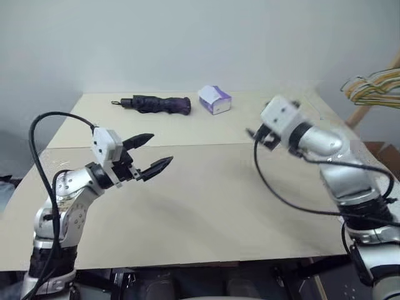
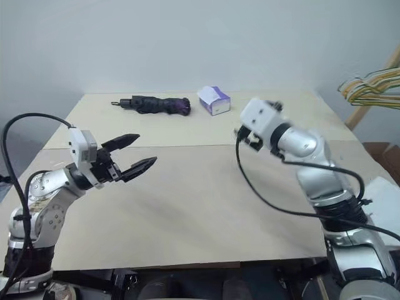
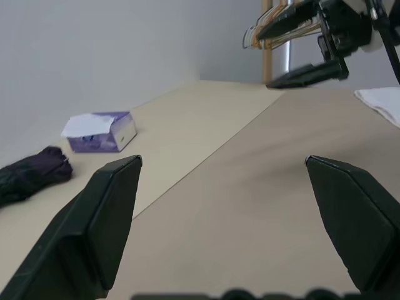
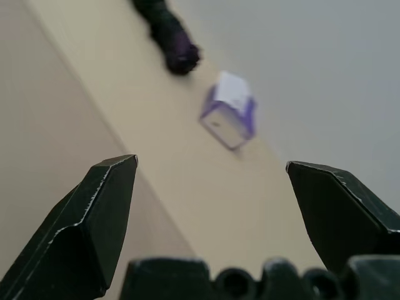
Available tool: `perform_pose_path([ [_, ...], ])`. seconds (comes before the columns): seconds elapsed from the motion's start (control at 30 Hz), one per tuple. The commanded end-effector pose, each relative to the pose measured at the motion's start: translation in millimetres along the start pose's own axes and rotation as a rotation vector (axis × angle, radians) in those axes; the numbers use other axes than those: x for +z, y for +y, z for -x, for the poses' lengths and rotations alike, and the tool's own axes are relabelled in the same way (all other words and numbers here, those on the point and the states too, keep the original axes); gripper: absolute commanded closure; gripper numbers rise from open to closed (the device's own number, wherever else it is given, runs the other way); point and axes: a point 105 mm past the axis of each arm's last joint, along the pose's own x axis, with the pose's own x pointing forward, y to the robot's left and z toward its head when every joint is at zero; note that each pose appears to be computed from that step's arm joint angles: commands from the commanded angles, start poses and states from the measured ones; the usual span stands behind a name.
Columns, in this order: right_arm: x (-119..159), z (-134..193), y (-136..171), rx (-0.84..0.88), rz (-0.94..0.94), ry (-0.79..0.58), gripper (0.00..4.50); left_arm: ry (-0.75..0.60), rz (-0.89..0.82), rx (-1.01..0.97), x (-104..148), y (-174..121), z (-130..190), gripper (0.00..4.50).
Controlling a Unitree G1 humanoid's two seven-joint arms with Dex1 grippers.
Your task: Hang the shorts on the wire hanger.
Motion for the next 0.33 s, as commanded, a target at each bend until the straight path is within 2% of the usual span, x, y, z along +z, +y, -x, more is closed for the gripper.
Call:
perform_pose_path([
  [0.03,2.6,1.2,0.5,0.001,0.036,-0.016,0.04,0.007,-0.049,0.019,8.5,0.9,3.9,0.0],
  [0.33,-7.0,-4.4,-1.2,-0.015,0.004,0.029,0.04,0.034,-0.037,0.022,0.8,-0.5,3.9,0.0],
])
